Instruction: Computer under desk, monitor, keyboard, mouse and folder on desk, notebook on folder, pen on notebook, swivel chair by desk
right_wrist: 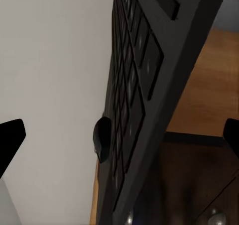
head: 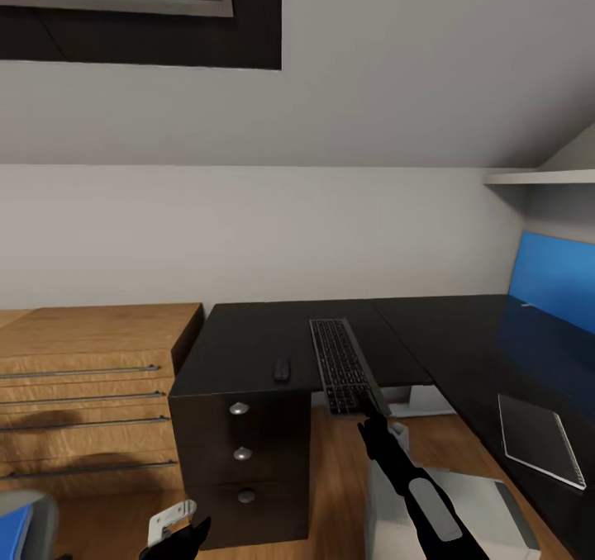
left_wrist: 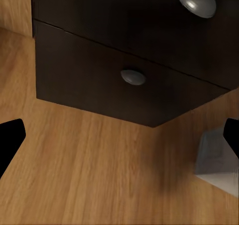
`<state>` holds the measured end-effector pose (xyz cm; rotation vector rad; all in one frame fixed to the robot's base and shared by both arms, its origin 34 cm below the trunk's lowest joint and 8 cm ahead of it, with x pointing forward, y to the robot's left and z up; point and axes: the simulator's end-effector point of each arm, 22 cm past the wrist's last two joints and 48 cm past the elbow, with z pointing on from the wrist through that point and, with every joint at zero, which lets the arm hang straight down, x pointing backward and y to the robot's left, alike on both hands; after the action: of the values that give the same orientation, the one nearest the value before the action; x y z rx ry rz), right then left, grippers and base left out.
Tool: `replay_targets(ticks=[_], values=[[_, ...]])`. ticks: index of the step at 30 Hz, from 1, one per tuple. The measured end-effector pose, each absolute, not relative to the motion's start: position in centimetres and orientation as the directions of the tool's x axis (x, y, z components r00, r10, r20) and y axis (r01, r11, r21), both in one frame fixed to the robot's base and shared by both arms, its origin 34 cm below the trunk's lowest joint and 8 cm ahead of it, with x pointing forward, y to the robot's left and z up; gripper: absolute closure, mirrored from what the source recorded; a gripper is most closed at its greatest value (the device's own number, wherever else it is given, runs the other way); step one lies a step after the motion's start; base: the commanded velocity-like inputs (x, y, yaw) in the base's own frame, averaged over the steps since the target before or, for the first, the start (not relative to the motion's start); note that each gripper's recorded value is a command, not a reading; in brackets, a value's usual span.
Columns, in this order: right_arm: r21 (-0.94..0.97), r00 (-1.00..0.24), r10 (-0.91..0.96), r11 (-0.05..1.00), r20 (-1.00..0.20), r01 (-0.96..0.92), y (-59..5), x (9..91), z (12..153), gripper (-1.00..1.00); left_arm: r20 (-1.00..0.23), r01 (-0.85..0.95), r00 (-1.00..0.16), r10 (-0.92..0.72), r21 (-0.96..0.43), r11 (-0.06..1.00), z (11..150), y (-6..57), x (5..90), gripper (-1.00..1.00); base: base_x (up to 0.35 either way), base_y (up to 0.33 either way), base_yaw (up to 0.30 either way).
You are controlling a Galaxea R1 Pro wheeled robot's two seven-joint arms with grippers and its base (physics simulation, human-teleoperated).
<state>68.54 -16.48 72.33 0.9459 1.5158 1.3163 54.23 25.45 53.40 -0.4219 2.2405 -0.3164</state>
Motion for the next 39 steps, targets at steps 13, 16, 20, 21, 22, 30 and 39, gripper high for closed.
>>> replay_targets(ticks=[13, 16, 20, 21, 22, 30, 39], values=[[0.989, -0.312, 0.94, 0.145, -0.139, -0.005, -16.51, 68.56, 72.29, -1.0, -0.682, -0.195, -0.612, -0.4, -0.359, 0.913, 53.36, 25.46, 54.23, -1.0, 0.028, 0.0, 0.0], [0.989, -0.312, 0.94, 0.145, -0.139, -0.005, -16.51, 68.56, 72.29, -1.0, -0.682, -0.195, -0.612, -0.4, -0.359, 0.913, 53.37, 25.47, 54.24, -1.0, 0.0, 0.0, 0.0], [0.989, -0.312, 0.94, 0.145, -0.139, -0.005, -16.51, 68.56, 72.29, -1.0, -0.682, -0.196, -0.612, -0.4, -0.359, 0.912, 53.37, 25.47, 54.25, -1.0, 0.0, 0.0, 0.0], [0.989, -0.312, 0.94, 0.145, -0.139, -0.005, -16.51, 68.56, 72.29, -1.0, -0.682, -0.196, -0.612, -0.4, -0.359, 0.912, 53.37, 25.5, 54.25, -1.0, 0.0, 0.0, 0.0], [0.989, -0.312, 0.94, 0.145, -0.139, -0.005, -16.51, 68.56, 72.29, -1.0, -0.682, -0.197, -0.611, -0.4, -0.359, 0.912, 53.37, 25.51, 54.25, -1.0, 0.0, 0.0, 0.0], [0.989, -0.312, 0.94, 0.145, -0.139, -0.005, -16.51, 68.53, 72.09, -1.0, -0.681, -0.199, -0.611, -0.404, -0.361, 0.911, 53.17, 25.52, 54.2, -1.0, 0.0, 0.0, 0.0], [0.989, -0.312, 0.94, 0.145, -0.139, -0.005, -16.51, 68.44, 71.49, -1.0, -0.68, -0.203, -0.608, -0.41, -0.367, 0.908, 52.59, 25.56, 54.14, -1.0, 0.0, 0.0, 0.0]])
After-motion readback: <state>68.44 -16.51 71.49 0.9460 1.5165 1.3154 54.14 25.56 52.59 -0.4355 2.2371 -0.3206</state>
